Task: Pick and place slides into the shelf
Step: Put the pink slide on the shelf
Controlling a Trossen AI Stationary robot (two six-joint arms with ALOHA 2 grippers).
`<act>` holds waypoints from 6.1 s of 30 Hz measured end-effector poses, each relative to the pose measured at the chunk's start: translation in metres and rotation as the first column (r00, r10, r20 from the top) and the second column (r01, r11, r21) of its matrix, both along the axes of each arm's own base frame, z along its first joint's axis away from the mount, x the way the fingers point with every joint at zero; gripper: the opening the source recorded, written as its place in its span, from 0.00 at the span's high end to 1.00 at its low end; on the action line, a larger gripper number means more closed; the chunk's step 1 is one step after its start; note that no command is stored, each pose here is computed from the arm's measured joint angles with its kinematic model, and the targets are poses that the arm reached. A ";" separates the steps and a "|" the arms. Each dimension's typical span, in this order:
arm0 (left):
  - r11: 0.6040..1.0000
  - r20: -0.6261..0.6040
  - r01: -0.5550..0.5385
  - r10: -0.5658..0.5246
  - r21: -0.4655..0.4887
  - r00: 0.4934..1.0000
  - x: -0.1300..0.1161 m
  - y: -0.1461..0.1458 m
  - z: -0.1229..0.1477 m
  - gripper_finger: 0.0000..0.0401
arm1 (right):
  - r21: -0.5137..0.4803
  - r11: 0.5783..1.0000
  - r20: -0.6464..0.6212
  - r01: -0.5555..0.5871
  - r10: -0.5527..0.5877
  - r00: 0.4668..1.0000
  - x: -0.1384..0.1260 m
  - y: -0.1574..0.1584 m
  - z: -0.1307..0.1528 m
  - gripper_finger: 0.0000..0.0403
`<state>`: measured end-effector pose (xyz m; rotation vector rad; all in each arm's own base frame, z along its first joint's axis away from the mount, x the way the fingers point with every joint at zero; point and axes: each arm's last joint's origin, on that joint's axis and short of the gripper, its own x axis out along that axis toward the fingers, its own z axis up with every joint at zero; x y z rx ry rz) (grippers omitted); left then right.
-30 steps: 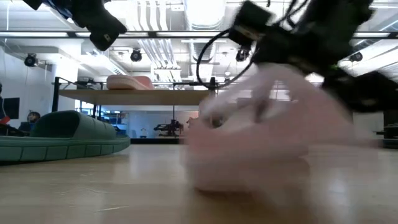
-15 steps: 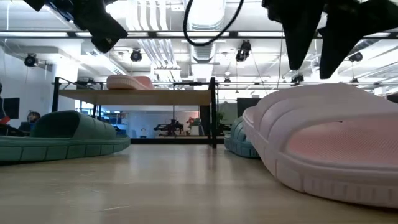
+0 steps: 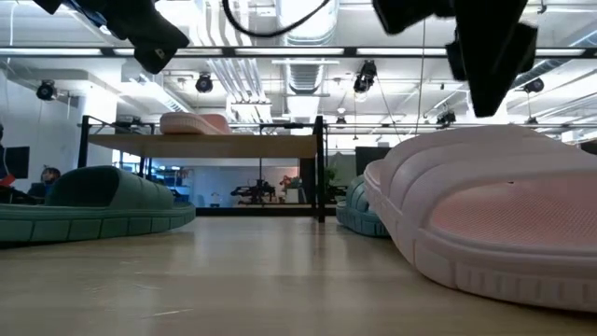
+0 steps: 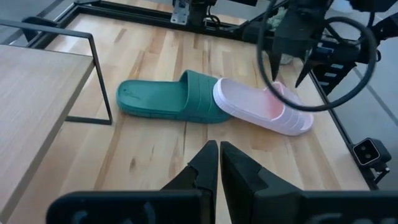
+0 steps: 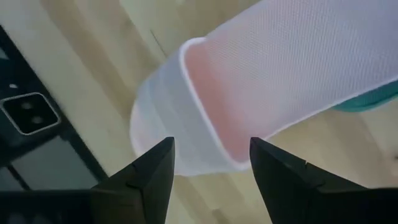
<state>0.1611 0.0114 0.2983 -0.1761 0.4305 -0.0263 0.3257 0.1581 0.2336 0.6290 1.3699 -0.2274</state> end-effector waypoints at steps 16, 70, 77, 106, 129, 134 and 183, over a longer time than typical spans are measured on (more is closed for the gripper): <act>1.000 -0.001 -0.001 0.001 -0.002 1.000 -0.001 0.000 0.000 0.99 | 0.178 0.982 0.056 -0.054 0.045 0.997 0.010 -0.014 -0.030 0.51; 0.998 -0.046 -0.019 0.016 -0.052 0.999 -0.006 -0.001 -0.003 0.99 | -0.106 0.969 0.232 0.222 -0.193 0.953 0.099 -0.026 -0.044 0.70; 0.997 -0.019 -0.015 0.014 -0.078 1.000 -0.011 -0.003 0.001 0.99 | -0.174 0.966 0.235 0.190 -0.146 0.961 0.105 -0.040 -0.023 0.71; 0.994 -0.060 0.032 -0.038 -0.101 0.997 -0.013 -0.013 -0.009 0.99 | -0.200 0.952 -0.056 0.232 -0.248 0.967 0.095 -0.053 -0.061 0.68; 0.988 -0.069 0.086 -0.096 -0.130 0.993 -0.012 -0.024 -0.011 0.99 | 0.017 0.999 0.107 0.040 -0.042 0.993 0.084 0.028 -0.017 0.69; 0.980 -0.081 0.109 -0.124 -0.168 0.989 -0.012 -0.032 -0.012 0.99 | 0.042 0.999 0.133 -0.033 0.027 0.991 0.081 0.043 -0.016 0.70; 0.952 -0.289 0.179 -0.249 -0.250 0.924 -0.031 -0.062 -0.059 0.99 | 0.249 0.958 0.378 0.141 -0.230 0.897 0.132 0.024 -0.076 0.71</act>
